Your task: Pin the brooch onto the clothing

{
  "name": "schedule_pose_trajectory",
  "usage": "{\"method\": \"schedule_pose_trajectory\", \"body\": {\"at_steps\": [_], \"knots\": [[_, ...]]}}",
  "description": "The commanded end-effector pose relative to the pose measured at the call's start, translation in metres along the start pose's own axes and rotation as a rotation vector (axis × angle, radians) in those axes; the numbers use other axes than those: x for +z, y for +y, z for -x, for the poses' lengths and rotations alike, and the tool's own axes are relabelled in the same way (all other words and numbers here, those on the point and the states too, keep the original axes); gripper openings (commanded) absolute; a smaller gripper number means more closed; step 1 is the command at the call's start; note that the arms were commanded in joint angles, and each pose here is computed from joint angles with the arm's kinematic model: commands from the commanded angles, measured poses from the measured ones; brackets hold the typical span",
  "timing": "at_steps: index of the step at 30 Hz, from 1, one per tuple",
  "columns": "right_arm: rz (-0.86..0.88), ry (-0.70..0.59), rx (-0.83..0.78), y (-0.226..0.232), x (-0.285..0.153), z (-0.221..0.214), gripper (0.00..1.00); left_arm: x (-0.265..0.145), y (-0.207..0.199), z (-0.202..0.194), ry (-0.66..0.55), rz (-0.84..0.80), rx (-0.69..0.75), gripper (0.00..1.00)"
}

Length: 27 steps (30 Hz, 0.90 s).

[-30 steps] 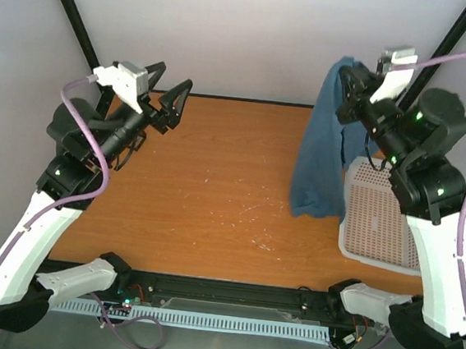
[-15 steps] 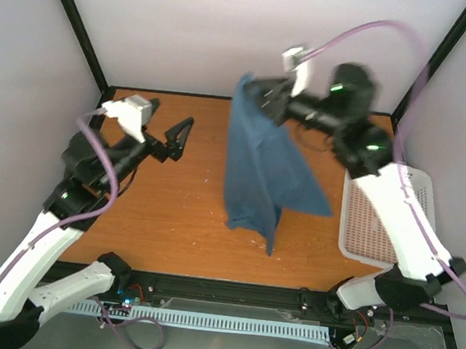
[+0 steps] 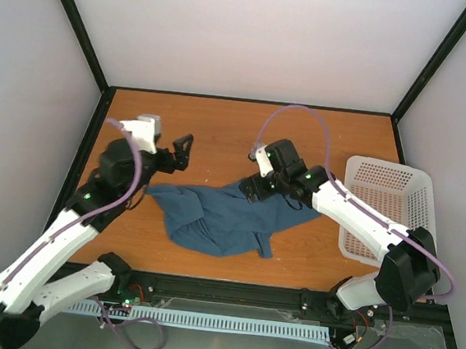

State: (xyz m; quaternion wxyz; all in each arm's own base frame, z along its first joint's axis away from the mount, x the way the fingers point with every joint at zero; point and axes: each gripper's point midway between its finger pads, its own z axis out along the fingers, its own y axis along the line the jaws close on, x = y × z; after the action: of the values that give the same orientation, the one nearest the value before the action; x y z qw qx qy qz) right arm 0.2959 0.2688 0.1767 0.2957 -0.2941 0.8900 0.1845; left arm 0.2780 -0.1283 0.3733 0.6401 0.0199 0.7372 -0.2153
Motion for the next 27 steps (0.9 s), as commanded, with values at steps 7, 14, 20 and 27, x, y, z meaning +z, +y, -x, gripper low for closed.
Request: {"method": "schedule_pose_trajectory", "body": {"at_steps": [7,14,20,27], "knots": [[0.12,0.14,-0.565,0.056,0.042,-0.085,0.8,0.027,0.058,-0.176,0.503,0.316,-0.277,1.0],[0.039,0.182,-0.826,0.064,0.073,-0.135,0.78,0.009,0.062,-0.182,0.445,0.29,-0.331,1.0],[-0.291,0.073,-0.787,0.036,0.083,-0.084,0.62,0.002,0.061,-0.17,0.389,0.263,-0.322,1.0],[-0.241,-0.2,-0.623,0.054,0.046,-0.015,0.32,-0.001,0.061,-0.164,0.37,0.253,-0.304,1.0]]}}
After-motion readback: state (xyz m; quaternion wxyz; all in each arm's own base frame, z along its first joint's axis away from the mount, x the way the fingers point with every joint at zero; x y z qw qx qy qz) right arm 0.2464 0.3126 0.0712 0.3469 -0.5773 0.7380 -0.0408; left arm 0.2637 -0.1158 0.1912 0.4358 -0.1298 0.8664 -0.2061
